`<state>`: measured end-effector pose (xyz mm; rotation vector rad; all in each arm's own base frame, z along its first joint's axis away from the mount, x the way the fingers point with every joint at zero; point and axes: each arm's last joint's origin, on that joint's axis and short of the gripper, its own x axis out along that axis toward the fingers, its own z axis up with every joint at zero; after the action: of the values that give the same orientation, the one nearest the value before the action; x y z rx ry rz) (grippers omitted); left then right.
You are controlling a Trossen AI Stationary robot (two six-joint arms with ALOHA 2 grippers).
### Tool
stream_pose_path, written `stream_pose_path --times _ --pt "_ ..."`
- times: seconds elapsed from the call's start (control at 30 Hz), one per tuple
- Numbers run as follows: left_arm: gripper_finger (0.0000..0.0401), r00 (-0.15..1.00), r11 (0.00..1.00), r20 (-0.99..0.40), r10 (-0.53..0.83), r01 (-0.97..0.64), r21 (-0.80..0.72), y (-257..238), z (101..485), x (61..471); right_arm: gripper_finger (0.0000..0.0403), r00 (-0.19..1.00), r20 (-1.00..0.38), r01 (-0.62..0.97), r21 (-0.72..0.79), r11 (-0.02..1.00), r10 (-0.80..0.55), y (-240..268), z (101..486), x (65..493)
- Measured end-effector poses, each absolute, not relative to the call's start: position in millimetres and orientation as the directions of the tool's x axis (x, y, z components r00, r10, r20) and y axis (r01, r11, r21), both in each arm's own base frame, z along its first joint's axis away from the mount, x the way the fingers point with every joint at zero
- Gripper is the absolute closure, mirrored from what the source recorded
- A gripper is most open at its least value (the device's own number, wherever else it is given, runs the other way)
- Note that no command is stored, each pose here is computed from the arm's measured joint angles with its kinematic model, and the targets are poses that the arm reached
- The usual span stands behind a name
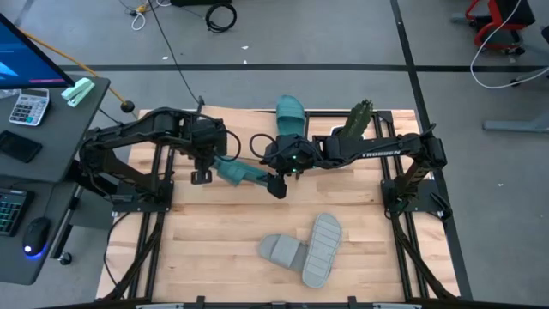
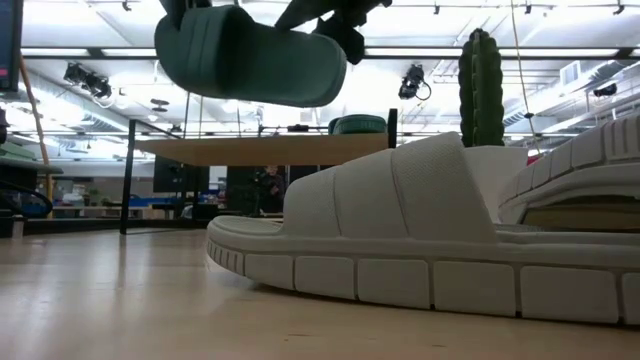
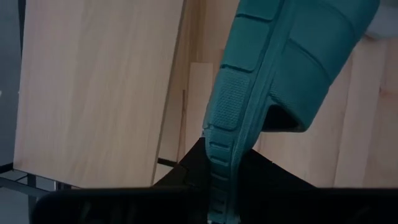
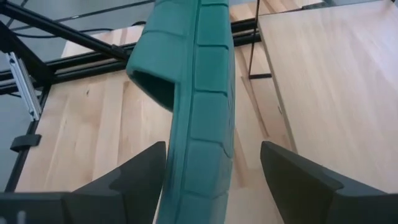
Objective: Pick and place slides into the shelf
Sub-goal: Put the green slide on the shelf
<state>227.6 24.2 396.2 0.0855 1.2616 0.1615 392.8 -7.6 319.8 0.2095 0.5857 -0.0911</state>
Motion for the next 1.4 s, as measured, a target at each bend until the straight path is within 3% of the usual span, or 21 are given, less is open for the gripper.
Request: stream_pose_path --times 0.33,0.7,0.93,1.17,1.4 --pt "0.0351 0.318 0.987 -0.934 0.163 -0.063 0.150 24 397 230 0.0134 0.849 -0.527 0.139 0.179 0.974 -0.025 -8 322 395" --pt "0.0351 0.339 0.986 -0.926 0.164 -0.066 0.150 24 398 232 0.0134 0.944 -0.329 0.122 0.262 0.957 -0.030 -15 340 405" --pt "0.0351 0.352 0.986 -0.921 0.165 -0.068 0.151 24 398 233 0.0133 0.953 -0.303 0.117 0.273 0.955 -0.030 -19 342 407" --pt "0.0351 0.341 0.986 -0.925 0.164 -0.066 0.151 25 394 240 0.0104 0.963 -0.269 0.028 0.235 0.972 0.037 -18 343 409" --pt "0.0351 0.327 0.987 -0.931 0.162 -0.058 0.151 25 389 247 0.0088 0.958 -0.278 0.127 0.210 0.969 -0.065 -21 342 409"
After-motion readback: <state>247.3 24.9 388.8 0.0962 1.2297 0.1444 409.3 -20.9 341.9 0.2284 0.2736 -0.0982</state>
